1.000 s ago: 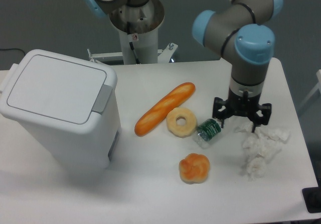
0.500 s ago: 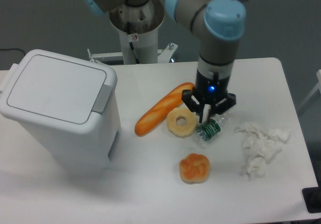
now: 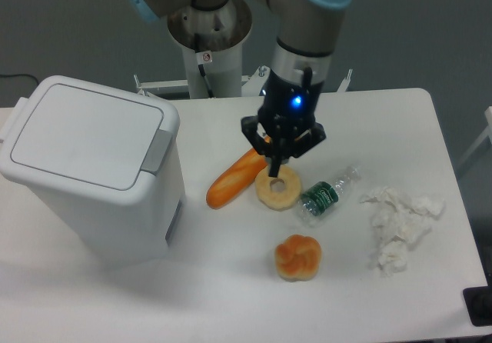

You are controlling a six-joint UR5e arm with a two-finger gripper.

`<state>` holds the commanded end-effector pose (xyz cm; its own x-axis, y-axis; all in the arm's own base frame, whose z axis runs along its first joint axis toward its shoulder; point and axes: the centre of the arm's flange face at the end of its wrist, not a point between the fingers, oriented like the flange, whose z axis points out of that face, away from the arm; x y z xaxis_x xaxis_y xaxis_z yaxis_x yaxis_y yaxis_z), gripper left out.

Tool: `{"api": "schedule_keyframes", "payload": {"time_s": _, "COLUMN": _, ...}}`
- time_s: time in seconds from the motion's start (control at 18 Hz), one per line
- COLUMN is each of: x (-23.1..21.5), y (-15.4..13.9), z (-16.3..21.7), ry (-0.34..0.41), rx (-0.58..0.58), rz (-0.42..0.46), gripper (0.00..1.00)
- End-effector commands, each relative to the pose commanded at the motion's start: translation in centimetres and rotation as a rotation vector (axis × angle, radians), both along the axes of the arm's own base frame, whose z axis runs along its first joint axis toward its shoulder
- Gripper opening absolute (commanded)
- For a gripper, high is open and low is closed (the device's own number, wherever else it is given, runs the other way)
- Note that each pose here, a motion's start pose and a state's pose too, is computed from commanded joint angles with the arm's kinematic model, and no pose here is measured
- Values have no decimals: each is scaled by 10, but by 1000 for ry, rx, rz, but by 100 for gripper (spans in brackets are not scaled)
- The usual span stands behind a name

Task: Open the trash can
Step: 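Carry the gripper over the baguette to the trash can lid edge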

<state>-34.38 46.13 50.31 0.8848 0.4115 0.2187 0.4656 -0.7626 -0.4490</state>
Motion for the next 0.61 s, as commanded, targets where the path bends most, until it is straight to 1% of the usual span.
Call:
{"api": "schedule_keyframes", "payload": {"time_s": 0.17, "x": 28, "y": 14, "z": 9, "ry": -9, "rx": 16, "rz": -24, "gripper": 0}}
{"api": "schedule_keyframes", "payload": {"time_s": 0.33, "x": 48, "y": 19, "z": 20, "ry": -18, "rx": 43, "rz": -37, "gripper": 0}}
{"api": "schedule_keyframes", "payload": {"time_s": 0.39, "x": 71, "y": 29, "z": 22, "ry": -32, "rx": 54, "rz": -78, "gripper": 0}}
{"api": "schedule_keyframes", "payload": {"time_s": 0.56, "x": 99, "y": 30, "z": 6, "ry": -54, "rx": 35, "rz": -116, "gripper": 0}}
{"api": "schedule_keyframes", "payload": {"time_s": 0.61, "x": 102, "y": 28, "z": 0, "ry": -63, "rx": 29, "rz": -118, "gripper": 0}}
